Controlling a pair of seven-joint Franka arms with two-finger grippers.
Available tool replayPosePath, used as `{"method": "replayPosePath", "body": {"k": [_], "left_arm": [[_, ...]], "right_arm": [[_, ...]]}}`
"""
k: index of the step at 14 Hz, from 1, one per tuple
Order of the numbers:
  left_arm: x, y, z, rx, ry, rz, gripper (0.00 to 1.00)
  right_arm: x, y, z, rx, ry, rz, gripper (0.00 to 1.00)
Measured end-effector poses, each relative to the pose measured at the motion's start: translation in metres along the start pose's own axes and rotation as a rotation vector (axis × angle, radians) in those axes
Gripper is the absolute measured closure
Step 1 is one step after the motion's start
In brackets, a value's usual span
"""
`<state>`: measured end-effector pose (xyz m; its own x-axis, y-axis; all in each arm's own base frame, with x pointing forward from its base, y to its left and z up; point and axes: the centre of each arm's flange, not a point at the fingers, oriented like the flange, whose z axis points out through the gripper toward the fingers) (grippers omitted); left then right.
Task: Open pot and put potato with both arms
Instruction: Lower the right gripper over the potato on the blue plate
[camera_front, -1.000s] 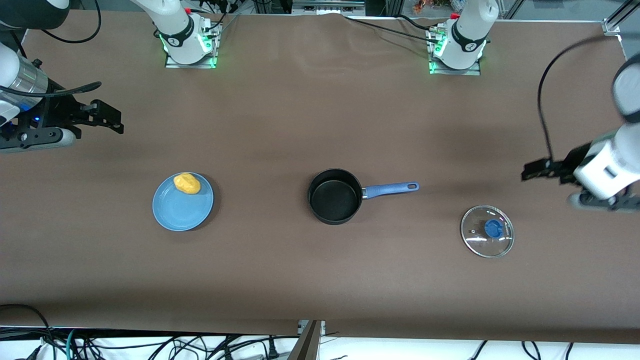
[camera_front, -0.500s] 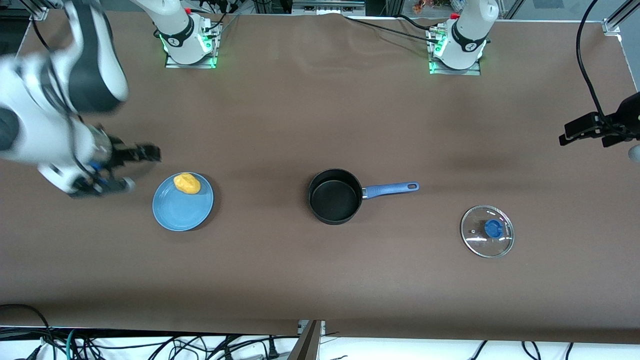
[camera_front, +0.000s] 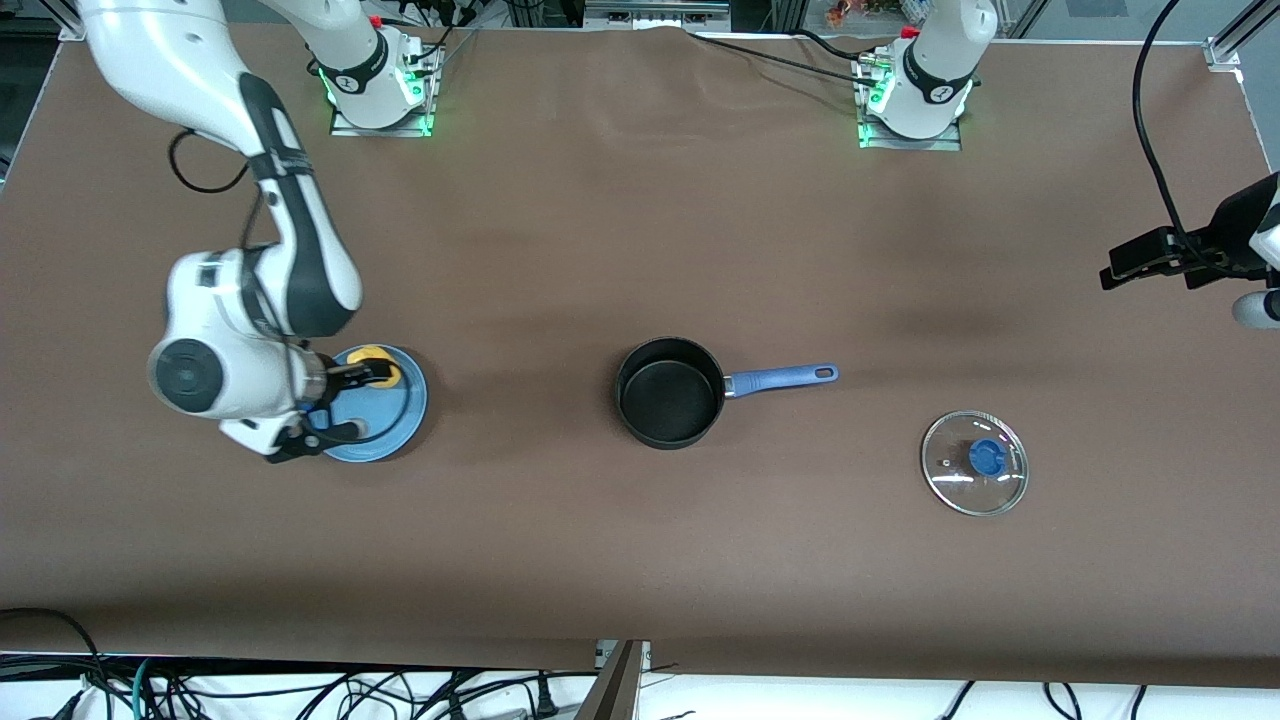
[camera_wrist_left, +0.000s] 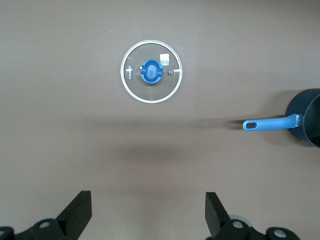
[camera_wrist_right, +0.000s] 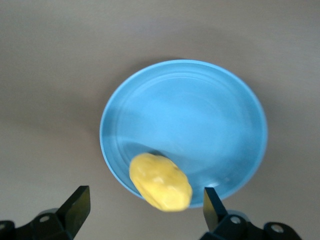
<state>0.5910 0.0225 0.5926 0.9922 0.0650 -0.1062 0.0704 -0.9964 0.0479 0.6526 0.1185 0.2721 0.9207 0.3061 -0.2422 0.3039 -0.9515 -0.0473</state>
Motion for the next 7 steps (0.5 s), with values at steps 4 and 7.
{"method": "replayPosePath", "body": {"k": [4, 7], "left_arm": [[0.004, 0.000, 0.008, 0.001, -0.015, -0.001, 0.00], [0.004, -0.003, 0.008, 0.002, -0.014, -0.007, 0.00]], "right_arm": [[-0.007, -0.001, 0.037, -0.002, -0.028, -0.090, 0.00], [-0.011, 0.010, 0.055, -0.009, -0.007, -0.151, 0.00]]}}
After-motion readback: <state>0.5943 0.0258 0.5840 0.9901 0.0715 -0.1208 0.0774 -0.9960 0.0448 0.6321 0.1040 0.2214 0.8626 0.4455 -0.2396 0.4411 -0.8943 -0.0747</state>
